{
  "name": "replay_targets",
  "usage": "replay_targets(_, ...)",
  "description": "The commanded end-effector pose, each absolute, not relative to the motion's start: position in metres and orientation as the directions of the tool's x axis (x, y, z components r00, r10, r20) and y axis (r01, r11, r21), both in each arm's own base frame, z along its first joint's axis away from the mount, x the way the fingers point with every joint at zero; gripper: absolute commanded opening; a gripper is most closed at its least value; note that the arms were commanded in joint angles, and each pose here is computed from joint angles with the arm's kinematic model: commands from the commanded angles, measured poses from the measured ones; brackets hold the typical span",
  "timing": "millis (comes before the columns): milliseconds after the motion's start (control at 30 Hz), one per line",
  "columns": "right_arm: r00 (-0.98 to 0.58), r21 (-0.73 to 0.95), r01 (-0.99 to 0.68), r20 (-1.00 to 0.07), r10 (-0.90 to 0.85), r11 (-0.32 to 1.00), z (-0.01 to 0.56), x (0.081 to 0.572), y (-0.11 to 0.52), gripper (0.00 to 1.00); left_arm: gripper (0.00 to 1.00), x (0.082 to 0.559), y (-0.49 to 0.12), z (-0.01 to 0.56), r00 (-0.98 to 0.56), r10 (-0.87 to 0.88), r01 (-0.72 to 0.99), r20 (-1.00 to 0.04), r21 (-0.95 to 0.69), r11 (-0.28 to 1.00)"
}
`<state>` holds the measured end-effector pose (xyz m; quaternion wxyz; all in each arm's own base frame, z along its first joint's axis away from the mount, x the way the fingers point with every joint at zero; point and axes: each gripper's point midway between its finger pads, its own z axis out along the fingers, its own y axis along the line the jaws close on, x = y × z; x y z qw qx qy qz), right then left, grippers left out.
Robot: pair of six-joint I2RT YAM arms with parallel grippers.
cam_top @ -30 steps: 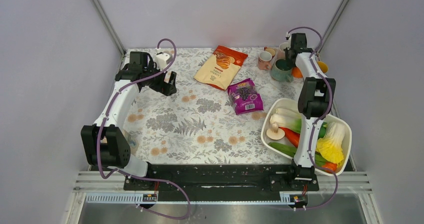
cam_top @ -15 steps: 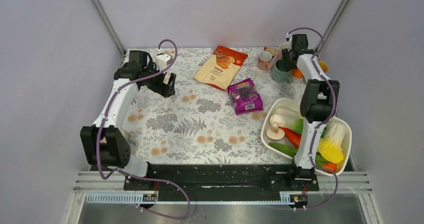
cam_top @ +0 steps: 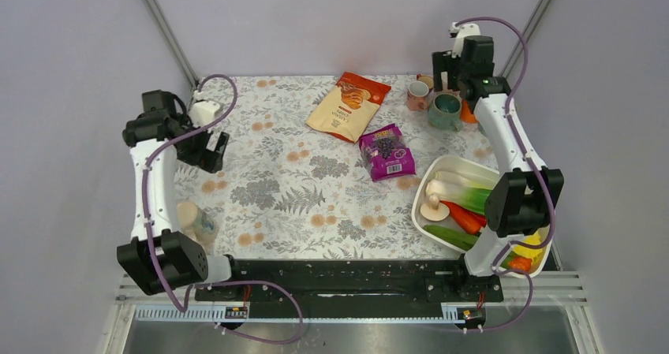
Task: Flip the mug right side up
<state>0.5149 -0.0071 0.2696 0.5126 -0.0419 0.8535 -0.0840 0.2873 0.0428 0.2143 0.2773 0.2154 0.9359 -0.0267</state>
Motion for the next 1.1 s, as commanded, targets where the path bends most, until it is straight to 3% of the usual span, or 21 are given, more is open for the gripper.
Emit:
replay_targets(0,-0.392,-0.187,-0.143,-0.891,-0.229,0.972,0.291,0.497,0.060,0.99,0.99,0.239,0.090,0.222,-0.814,0.391,0.352,-0.431,0.169,0.920)
replay_targets(200,-0.372,-0.181,-0.257,-0.888,-0.270,0.949,0.287,0.481,0.106,1.00,0.94,0.196,0.138,0.226,-0.867,0.312,0.221,-0.389,0.260,0.940)
replay_targets(433,-0.358,-0.164,-0.312,-0.892,-0.276,0.936,0.285,0.472,0.125,0.99,0.69,0.155,0.189,0.224,-0.927,0.200,0.073,-0.318,0.367,0.927)
replay_targets(567,-0.356,-0.159,-0.318,-0.894,-0.273,0.935,0.286,0.470,0.127,1.00,0.64,0.132,0.209,0.200,-0.961,0.155,0.056,-0.231,0.388,0.920)
replay_targets(867,-0.323,-0.147,-0.339,-0.910,-0.262,0.929,0.301,0.461,0.131,0.99,0.59,0.104,0.213,0.125,-0.993,0.068,0.042,-0.093,0.257,0.965)
replay_targets(1067,-0.312,-0.148,-0.338,-0.914,-0.259,0.929,0.306,0.457,0.129,1.00,0.58,0.104,0.183,0.095,-0.991,0.081,0.069,-0.111,0.106,0.992)
